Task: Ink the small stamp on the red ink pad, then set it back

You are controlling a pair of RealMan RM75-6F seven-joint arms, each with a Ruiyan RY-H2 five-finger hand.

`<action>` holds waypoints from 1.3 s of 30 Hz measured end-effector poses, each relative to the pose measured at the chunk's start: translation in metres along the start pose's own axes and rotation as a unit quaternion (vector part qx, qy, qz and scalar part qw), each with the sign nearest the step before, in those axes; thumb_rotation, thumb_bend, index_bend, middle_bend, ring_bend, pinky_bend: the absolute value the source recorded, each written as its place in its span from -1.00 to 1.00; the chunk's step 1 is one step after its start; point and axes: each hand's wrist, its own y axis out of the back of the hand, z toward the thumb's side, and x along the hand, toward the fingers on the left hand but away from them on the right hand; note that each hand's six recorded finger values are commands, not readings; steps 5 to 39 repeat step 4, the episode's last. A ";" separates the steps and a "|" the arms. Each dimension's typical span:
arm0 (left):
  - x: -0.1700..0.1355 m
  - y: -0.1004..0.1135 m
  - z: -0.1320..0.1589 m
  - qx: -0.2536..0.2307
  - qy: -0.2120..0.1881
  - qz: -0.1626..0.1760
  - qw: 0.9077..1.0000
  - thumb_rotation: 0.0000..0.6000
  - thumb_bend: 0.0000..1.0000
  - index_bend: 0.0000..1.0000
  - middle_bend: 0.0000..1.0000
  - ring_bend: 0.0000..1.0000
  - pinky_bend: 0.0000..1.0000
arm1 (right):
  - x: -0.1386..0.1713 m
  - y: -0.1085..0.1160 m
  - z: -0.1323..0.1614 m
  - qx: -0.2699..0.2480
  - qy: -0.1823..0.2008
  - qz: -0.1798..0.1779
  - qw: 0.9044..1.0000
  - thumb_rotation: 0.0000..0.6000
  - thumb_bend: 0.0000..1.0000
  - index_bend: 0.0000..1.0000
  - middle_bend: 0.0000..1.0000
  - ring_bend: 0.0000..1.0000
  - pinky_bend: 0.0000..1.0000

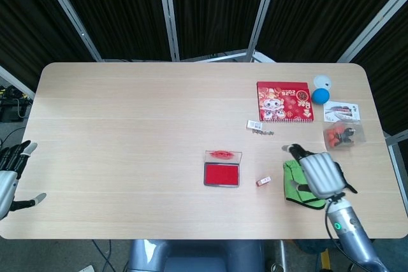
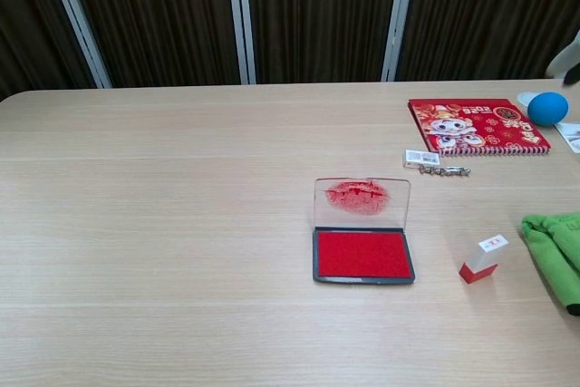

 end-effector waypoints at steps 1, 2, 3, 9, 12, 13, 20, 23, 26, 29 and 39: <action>-0.001 0.000 0.001 0.001 -0.004 0.002 1.000 1.00 -1.00 -1.00 -1.00 -1.00 -1.00 | 0.007 0.007 -0.007 -0.007 -0.006 -0.019 1.000 1.00 -1.00 -0.91 -0.93 -0.56 -0.48; -0.001 0.001 0.001 0.001 -0.007 0.003 1.000 1.00 -1.00 -1.00 -1.00 -1.00 -1.00 | 0.018 0.014 -0.016 -0.017 -0.014 -0.042 0.999 1.00 -1.00 -0.96 -0.98 -0.69 -0.65; -0.001 0.001 0.002 0.002 -0.010 0.005 1.000 1.00 -1.00 -1.00 -1.00 -1.00 -1.00 | 0.026 0.018 -0.024 -0.024 -0.019 -0.055 0.998 1.00 -1.00 -0.98 -1.00 -0.83 -0.77; -0.002 0.001 0.002 0.001 -0.015 0.008 1.000 1.00 -1.00 -1.00 -1.00 -1.00 -1.00 | 0.034 0.020 -0.031 -0.029 -0.024 -0.066 0.997 1.00 -1.00 -0.99 -1.00 -0.90 -0.84; -0.002 0.001 0.002 0.001 -0.015 0.008 1.000 1.00 -1.00 -1.00 -1.00 -1.00 -1.00 | 0.034 0.020 -0.031 -0.029 -0.024 -0.066 0.997 1.00 -1.00 -0.99 -1.00 -0.90 -0.84; -0.002 0.001 0.002 0.001 -0.015 0.008 1.000 1.00 -1.00 -1.00 -1.00 -1.00 -1.00 | 0.034 0.020 -0.031 -0.029 -0.024 -0.066 0.997 1.00 -1.00 -0.99 -1.00 -0.90 -0.84; -0.002 0.001 0.002 0.001 -0.015 0.008 1.000 1.00 -1.00 -1.00 -1.00 -1.00 -1.00 | 0.034 0.020 -0.031 -0.029 -0.024 -0.066 0.997 1.00 -1.00 -0.99 -1.00 -0.90 -0.84; -0.002 0.001 0.002 0.001 -0.015 0.008 1.000 1.00 -1.00 -1.00 -1.00 -1.00 -1.00 | 0.034 0.020 -0.031 -0.029 -0.024 -0.066 0.997 1.00 -1.00 -0.99 -1.00 -0.90 -0.84; -0.002 0.001 0.002 0.001 -0.015 0.008 1.000 1.00 -1.00 -1.00 -1.00 -1.00 -1.00 | 0.034 0.020 -0.031 -0.029 -0.024 -0.066 0.997 1.00 -1.00 -0.99 -1.00 -0.90 -0.84; -0.002 0.001 0.002 0.001 -0.015 0.008 1.000 1.00 -1.00 -1.00 -1.00 -1.00 -1.00 | 0.034 0.020 -0.031 -0.029 -0.024 -0.066 0.997 1.00 -1.00 -0.99 -1.00 -0.90 -0.84; -0.002 0.001 0.002 0.001 -0.015 0.008 1.000 1.00 -1.00 -1.00 -1.00 -1.00 -1.00 | 0.034 0.020 -0.031 -0.029 -0.024 -0.066 0.997 1.00 -1.00 -0.99 -1.00 -0.90 -0.84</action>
